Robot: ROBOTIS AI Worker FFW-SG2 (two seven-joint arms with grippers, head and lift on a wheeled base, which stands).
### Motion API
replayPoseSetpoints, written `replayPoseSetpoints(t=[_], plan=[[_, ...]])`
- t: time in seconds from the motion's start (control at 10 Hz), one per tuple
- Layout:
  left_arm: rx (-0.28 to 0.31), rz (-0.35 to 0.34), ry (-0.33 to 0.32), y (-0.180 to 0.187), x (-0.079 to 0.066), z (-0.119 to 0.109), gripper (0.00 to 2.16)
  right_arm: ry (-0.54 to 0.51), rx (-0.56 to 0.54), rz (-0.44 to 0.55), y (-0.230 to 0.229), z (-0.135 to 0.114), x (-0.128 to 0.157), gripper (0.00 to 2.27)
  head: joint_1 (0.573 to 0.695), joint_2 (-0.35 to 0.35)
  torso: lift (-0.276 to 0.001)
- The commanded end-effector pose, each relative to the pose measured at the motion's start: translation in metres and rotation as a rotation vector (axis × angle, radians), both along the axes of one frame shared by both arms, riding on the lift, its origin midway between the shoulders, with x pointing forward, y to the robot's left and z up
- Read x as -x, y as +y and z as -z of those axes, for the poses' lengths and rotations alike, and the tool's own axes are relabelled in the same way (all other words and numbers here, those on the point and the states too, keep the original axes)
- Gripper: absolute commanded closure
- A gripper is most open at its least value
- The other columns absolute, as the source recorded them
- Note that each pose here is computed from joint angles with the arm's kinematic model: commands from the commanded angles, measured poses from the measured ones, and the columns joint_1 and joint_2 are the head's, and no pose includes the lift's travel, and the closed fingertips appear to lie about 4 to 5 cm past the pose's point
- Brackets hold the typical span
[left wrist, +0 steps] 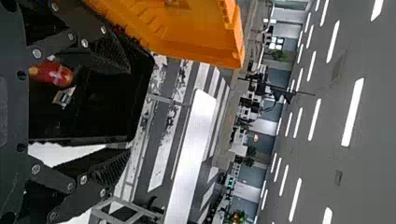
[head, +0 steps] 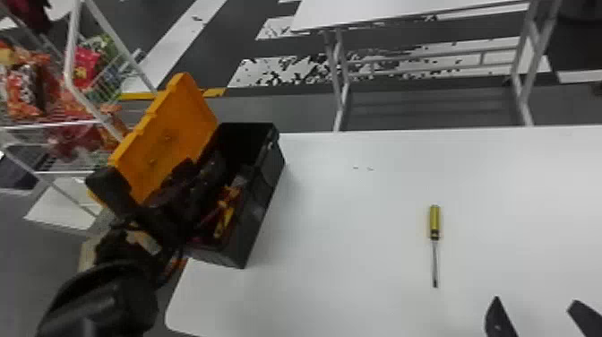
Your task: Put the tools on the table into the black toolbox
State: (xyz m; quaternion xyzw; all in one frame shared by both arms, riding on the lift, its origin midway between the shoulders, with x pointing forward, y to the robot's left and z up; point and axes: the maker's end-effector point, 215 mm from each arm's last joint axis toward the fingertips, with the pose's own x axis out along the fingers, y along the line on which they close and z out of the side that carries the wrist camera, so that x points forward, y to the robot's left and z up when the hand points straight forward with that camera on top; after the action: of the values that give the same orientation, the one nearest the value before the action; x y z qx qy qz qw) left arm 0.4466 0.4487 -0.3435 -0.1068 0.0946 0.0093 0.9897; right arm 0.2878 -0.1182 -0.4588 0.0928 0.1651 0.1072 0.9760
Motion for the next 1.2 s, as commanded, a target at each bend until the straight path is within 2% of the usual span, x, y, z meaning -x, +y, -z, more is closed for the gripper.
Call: replayPoseSetpoints(t=[0.0,0.1,0.3,0.5,0.7,1.1], plan=[[-0.032,0.023,-0.064,-0.027,0.012,-0.004,0.03,0.015,0.001,0.013,-0.001,0.003,-0.004,0.10,0.695,0.350,-0.075],[-0.057,0.019,-0.112,-0.042,0.018,-0.008,0.03,0.030,0.002,0.009,0.001,0.006,-0.009,0.10,0.695,0.350,-0.075],[-0.114,-0.005,-0.165,-0.065,0.034,-0.010,0.03,0.074,0.005,-0.001,0.014,0.014,-0.019,0.10,0.695,0.350,-0.075],[-0.097,0.019,-0.116,-0.083,0.048,0.015,0.03,0.136,0.015,-0.021,0.029,0.021,-0.031,0.11,0.695,0.350,-0.075],[-0.098,0.041,-0.124,-0.097,0.059,0.018,0.03,0.175,0.031,-0.033,0.047,0.022,-0.046,0.11,0.695,0.350,-0.075],[-0.074,0.076,-0.113,-0.118,0.066,0.029,0.03,0.272,0.070,-0.072,0.077,0.039,-0.065,0.11,0.695,0.350,-0.075]])
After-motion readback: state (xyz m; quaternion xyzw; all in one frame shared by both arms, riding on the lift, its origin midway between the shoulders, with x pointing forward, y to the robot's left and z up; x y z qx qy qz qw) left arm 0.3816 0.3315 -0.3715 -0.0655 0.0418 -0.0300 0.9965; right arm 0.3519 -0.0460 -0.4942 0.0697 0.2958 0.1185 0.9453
